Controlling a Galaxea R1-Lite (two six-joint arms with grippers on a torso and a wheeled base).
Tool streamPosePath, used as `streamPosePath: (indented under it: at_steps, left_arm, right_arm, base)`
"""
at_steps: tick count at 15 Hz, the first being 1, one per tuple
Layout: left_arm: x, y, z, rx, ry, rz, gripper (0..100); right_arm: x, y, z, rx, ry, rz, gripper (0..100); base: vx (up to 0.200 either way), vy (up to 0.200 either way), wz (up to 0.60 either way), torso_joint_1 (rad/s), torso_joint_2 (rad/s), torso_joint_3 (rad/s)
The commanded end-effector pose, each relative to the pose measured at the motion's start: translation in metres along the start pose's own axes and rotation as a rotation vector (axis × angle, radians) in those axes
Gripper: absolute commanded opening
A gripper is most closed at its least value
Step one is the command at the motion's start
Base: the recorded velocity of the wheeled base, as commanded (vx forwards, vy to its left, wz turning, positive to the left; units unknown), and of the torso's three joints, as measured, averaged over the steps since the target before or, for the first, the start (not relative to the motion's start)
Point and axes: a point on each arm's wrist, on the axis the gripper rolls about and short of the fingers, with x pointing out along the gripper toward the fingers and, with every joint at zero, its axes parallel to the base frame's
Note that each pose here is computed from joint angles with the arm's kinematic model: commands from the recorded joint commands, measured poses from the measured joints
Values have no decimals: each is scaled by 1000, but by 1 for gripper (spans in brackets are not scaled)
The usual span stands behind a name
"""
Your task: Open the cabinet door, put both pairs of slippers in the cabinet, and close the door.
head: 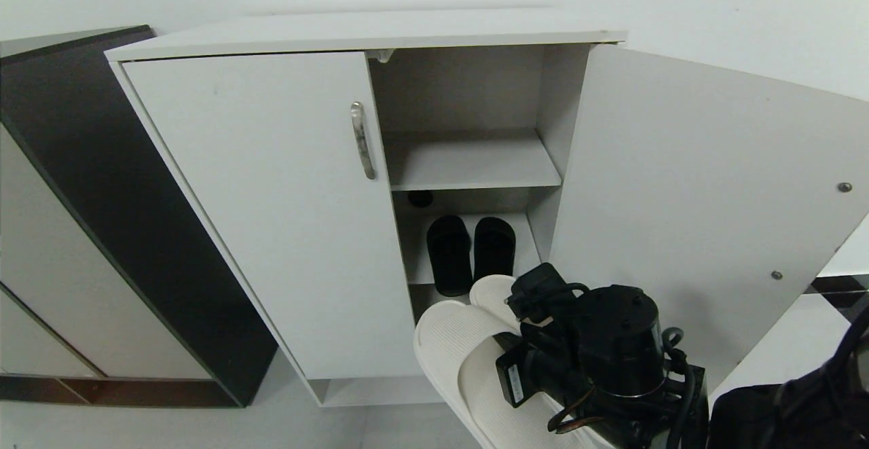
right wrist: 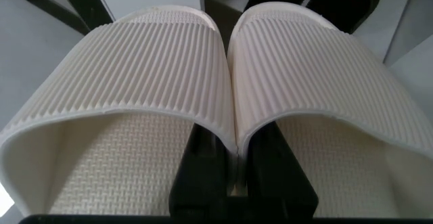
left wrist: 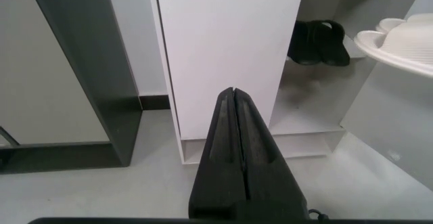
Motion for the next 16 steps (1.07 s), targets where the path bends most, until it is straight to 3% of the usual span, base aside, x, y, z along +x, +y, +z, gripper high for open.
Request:
streamPosePath:
  at_steps: [1, 5, 8, 9, 10, 13, 16]
  left_arm:
    - [0, 0, 0, 0, 0, 0, 0]
    - [0, 0, 0, 0, 0, 0, 0]
    - [0, 0, 0, 0, 0, 0, 0]
    - [0, 0, 0, 0, 0, 0, 0]
    - [0, 0, 0, 0, 0, 0, 0]
    - [0, 0, 0, 1, 0, 0, 0]
    - [0, 0, 0, 1, 0, 0, 0]
  right_arm:
    - [1, 0, -1, -1, 3, 0, 0]
    - [2, 1, -3, -11, 8, 0, 0]
    - [13, 19, -14, -43, -22, 18, 0]
    - [26, 30, -9, -43, -43, -91, 0]
    - [39, 38, 2, -19, -72, -197, 0]
    - [40, 42, 39, 56, -41, -263, 0]
    - [34, 42, 95, 128, -56, -386, 0]
  base:
    - [0, 0, 0, 2, 217, 217]
    - [0, 0, 0, -2, 63, 53]
    - [0, 0, 0, 0, 0, 0]
    - [0, 0, 0, 0, 0, 0]
    - [0, 0, 0, 0, 0, 0]
    - [0, 0, 0, 0, 0, 0]
    - [0, 0, 0, 0, 0, 0]
